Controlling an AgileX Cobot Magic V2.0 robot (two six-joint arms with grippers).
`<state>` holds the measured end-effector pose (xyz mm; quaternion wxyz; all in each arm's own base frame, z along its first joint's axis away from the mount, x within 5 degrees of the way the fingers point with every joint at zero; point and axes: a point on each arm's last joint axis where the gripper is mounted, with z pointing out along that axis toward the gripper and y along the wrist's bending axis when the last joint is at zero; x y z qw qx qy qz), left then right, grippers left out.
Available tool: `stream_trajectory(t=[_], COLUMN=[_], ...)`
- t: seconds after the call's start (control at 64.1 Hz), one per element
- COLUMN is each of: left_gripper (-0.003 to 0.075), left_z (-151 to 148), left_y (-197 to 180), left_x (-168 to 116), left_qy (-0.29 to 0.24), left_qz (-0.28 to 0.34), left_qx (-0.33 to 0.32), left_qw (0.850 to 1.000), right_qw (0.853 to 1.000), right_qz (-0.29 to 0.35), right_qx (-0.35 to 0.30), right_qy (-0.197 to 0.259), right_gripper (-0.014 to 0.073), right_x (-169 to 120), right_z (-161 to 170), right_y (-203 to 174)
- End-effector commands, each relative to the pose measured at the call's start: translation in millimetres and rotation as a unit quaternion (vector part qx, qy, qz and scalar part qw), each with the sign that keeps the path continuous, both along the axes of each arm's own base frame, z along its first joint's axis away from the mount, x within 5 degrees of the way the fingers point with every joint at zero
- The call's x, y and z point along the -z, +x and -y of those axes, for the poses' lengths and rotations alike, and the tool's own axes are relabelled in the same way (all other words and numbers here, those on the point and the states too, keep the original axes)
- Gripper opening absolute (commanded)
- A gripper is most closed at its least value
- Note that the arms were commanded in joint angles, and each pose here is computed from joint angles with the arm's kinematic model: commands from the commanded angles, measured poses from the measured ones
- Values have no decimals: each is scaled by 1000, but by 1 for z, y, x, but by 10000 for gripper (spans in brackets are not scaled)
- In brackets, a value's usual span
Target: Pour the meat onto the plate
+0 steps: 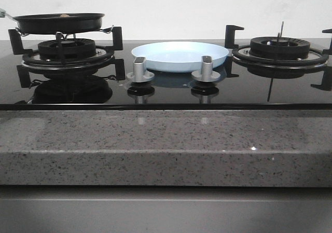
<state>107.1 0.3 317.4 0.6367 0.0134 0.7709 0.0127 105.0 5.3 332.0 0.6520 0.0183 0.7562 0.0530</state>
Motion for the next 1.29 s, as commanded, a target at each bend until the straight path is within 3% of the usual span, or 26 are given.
stream_trajectory(t=[0.0,0.078,0.125,0.265,0.328,0.764,0.889,1.092,1.279], left_gripper=[3,90,183,571,646,657,657,657,657], left_z=[0,0,0,1,1,1,1,1,1], left_y=[2,2,2,2,2,2,2,2,2], left_x=[-20,-20,-20,-20,-20,-20,-20,-20,-20], left_qy=[-9,-9,-9,-45,-51,-51,-51,-51,-51], left_qz=[59,59,59,57,59,60,61,61,61], left_qx=[-1,-1,-1,1,1,1,1,1,1], left_qw=[998,998,998,997,997,997,997,997,997], right_qw=[999,999,999,999,999,999,1000,995,975], right_qz=[42,37,36,34,34,37,17,-93,-206], right_qx=[6,5,4,4,4,5,0,-40,-88], right_qy=[-3,-4,-4,-4,-4,-3,17,17,10], right_gripper=[1,99,193,512,577,591,589,589,589], right_x=[-17,-16,-16,-16,-16,-16,-21,-52,-63], right_z=[1,1,1,1,1,1,0,-11,-31], right_y=[1,1,1,1,1,2,12,57,115])
